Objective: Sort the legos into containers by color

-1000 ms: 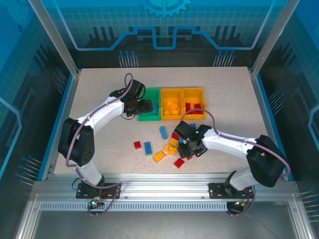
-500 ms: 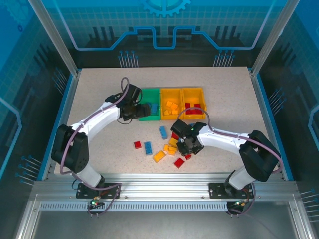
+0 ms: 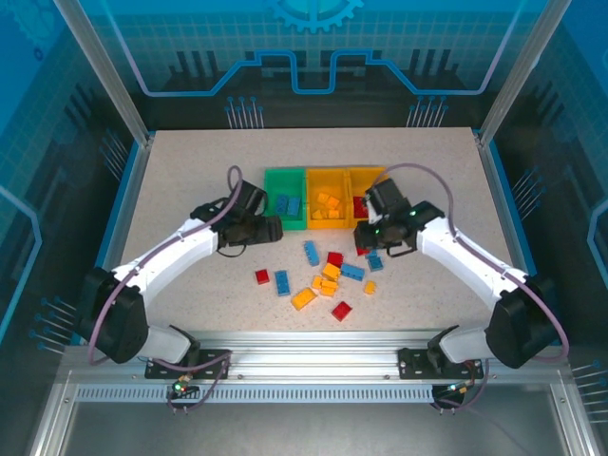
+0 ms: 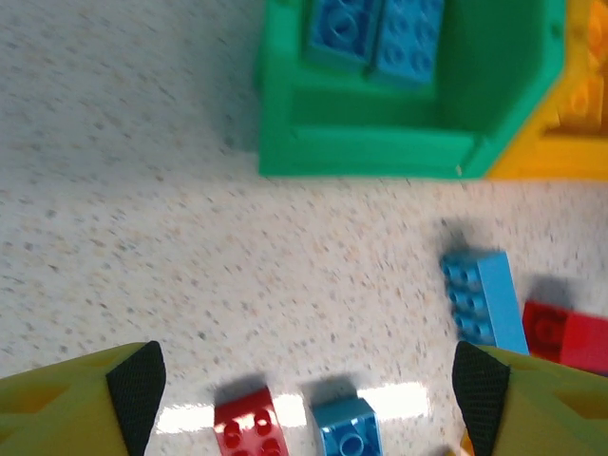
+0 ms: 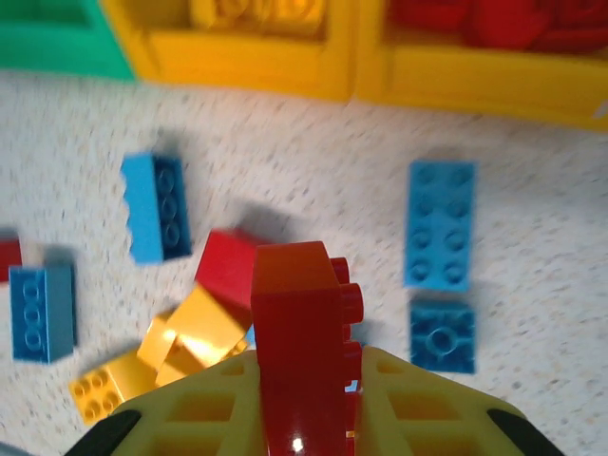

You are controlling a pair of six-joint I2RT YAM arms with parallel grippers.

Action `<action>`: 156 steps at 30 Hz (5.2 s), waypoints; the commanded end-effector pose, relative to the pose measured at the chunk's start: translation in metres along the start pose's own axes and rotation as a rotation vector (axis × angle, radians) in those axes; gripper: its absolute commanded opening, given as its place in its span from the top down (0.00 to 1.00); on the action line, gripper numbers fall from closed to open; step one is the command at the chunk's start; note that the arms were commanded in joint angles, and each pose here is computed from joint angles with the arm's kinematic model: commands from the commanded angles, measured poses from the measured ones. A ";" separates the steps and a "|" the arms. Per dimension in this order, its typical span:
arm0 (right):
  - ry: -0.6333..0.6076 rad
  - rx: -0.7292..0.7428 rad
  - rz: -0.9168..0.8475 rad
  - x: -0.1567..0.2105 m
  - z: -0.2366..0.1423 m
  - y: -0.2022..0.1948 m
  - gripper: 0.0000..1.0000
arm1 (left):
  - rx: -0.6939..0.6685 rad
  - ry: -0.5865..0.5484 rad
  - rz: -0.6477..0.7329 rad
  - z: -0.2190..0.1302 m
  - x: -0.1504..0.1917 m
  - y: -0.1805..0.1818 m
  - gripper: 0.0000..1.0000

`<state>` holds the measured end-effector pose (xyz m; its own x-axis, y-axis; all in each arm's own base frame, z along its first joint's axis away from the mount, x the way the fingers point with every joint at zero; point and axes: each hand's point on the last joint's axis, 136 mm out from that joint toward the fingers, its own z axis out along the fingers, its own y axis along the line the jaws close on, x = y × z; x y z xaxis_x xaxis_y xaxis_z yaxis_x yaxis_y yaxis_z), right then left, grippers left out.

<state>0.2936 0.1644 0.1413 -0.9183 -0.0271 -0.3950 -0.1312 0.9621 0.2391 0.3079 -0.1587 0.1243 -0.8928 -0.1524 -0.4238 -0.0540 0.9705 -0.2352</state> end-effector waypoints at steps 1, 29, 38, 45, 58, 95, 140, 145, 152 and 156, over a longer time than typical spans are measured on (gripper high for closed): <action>-0.027 -0.044 0.046 -0.038 0.003 -0.005 0.76 | 0.010 0.019 0.165 -0.002 0.028 -0.020 0.15; 0.065 0.254 0.141 -0.147 0.100 -0.088 0.66 | 0.195 0.273 0.650 0.031 0.184 -0.174 0.14; -0.005 0.128 0.179 -0.158 0.065 -0.067 0.28 | 0.180 0.344 0.696 0.051 0.197 -0.180 0.21; -0.092 0.048 0.204 -0.155 0.016 -0.051 0.22 | 0.156 0.381 0.700 0.063 0.205 -0.178 0.34; -0.158 0.044 0.333 -0.125 -0.031 -0.091 0.18 | 0.106 0.402 0.715 0.069 0.209 -0.166 0.65; 0.017 0.015 0.436 0.121 0.027 -0.065 0.24 | 0.389 -0.014 0.350 0.076 -0.079 -0.272 0.66; 0.240 0.255 0.283 0.127 0.057 -0.045 0.61 | 0.317 -0.127 0.132 0.041 -0.074 -0.187 0.01; 0.185 0.231 0.256 0.107 0.045 -0.037 0.69 | 0.247 -0.136 0.098 0.038 -0.068 -0.147 0.01; 0.228 0.254 0.220 0.112 0.046 -0.039 0.61 | 0.179 -0.162 0.031 0.026 -0.069 -0.095 0.01; 0.245 0.246 0.226 0.121 0.049 -0.039 0.55 | 0.143 -0.165 0.029 0.021 -0.064 -0.079 0.01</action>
<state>0.2190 0.1396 0.0477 -0.9700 0.1775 -0.1663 0.1638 0.9821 0.0929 0.3829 -0.2413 0.1438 -0.8239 -0.1606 -0.5434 0.0550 0.9318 -0.3589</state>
